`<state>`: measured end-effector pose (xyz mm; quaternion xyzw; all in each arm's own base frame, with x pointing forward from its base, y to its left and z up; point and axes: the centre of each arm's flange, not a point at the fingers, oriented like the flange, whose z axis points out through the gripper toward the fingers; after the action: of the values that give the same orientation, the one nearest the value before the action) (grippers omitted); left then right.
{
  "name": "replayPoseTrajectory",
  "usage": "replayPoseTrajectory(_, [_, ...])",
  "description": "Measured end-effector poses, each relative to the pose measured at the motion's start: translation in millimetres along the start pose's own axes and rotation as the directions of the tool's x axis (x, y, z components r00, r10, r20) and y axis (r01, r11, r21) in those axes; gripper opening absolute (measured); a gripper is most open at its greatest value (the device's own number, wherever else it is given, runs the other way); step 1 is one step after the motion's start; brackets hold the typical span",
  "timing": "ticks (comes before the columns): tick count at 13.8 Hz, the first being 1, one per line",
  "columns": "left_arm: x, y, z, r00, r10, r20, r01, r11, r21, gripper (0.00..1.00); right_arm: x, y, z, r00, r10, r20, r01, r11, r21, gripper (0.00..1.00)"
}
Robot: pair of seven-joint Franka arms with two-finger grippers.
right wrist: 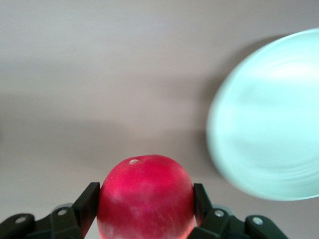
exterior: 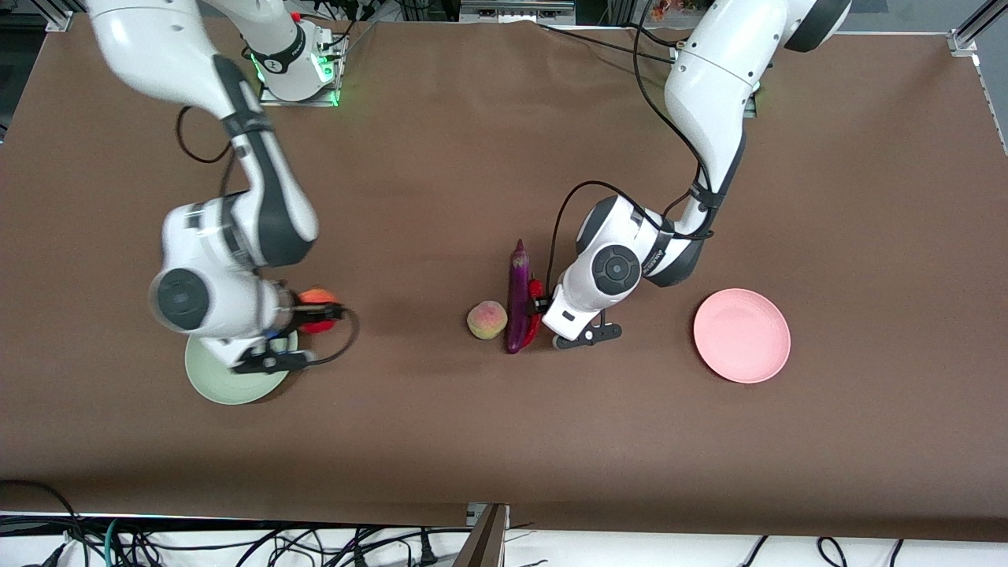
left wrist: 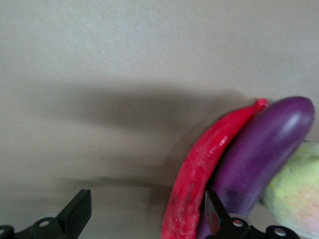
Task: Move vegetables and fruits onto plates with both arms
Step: 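Set the apple on the green plate while the left gripper lifts the chili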
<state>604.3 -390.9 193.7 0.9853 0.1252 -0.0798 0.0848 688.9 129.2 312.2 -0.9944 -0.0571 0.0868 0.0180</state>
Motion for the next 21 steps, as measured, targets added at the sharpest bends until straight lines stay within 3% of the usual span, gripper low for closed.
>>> replayPoseTrajectory(4, [-13, 17, 7, 1.0, -0.002, -0.01, 0.001, 1.0, -0.028, 1.0, 2, 104, 11, 0.999, -0.044, 0.004, 0.044, 0.999, -0.031, 0.8])
replayPoseTrajectory(7, [-16, 22, 10, 1.0, -0.005, -0.022, 0.004, 0.999, -0.036, 0.98, 11, 144, 35, 0.998, -0.049, -0.032, 0.046, 0.995, -0.09, 0.8])
replayPoseTrajectory(13, [6, 3, 1, 0.998, -0.043, -0.037, 0.042, 0.998, -0.039, 0.97, 23, 164, 64, 0.994, -0.067, -0.09, 0.055, 0.99, -0.131, 0.8])
replayPoseTrajectory(21, [2, 5, 7, 0.999, -0.038, -0.027, 0.037, 0.999, -0.037, 0.93, 27, 173, 82, 0.993, -0.061, -0.102, 0.047, 0.99, -0.137, 0.8])
